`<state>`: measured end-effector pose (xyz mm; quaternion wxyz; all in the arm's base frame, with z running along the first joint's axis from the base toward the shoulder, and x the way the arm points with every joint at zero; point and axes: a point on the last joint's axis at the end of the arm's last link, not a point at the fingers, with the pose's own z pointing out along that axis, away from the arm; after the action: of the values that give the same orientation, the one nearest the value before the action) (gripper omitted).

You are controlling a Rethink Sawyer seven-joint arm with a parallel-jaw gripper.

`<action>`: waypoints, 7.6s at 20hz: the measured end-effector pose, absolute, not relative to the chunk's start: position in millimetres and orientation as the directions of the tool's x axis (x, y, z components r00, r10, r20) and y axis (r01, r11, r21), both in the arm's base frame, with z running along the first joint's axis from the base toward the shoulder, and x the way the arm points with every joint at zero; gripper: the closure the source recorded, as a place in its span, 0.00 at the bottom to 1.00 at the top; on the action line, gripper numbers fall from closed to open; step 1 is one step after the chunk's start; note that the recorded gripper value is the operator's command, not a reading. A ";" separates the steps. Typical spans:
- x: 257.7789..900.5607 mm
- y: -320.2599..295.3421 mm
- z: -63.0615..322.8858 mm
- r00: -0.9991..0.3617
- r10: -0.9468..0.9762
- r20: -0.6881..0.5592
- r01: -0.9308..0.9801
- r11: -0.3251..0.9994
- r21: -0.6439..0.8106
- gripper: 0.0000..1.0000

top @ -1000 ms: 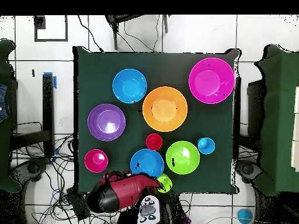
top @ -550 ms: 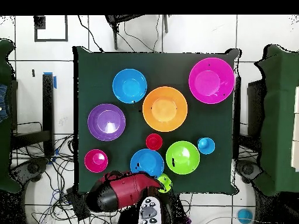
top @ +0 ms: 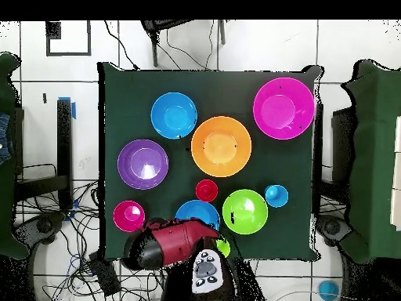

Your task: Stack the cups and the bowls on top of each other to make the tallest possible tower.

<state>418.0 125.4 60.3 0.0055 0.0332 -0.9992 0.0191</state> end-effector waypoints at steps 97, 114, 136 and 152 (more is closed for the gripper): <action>614.0 88.0 19.0 -0.991 -0.079 -0.104 -0.093 0.987 0.133 0.00; 604.9 95.5 13.0 -0.980 -0.162 -0.113 -0.172 0.981 0.091 0.00; 601.2 74.6 5.7 -0.966 -0.230 -0.119 -0.231 0.973 -0.008 0.00; 586.4 47.7 -3.4 -0.951 -0.293 -0.101 -0.284 0.954 -0.092 0.00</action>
<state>586.4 47.7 -3.4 -0.0569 0.1461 -0.9869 0.0380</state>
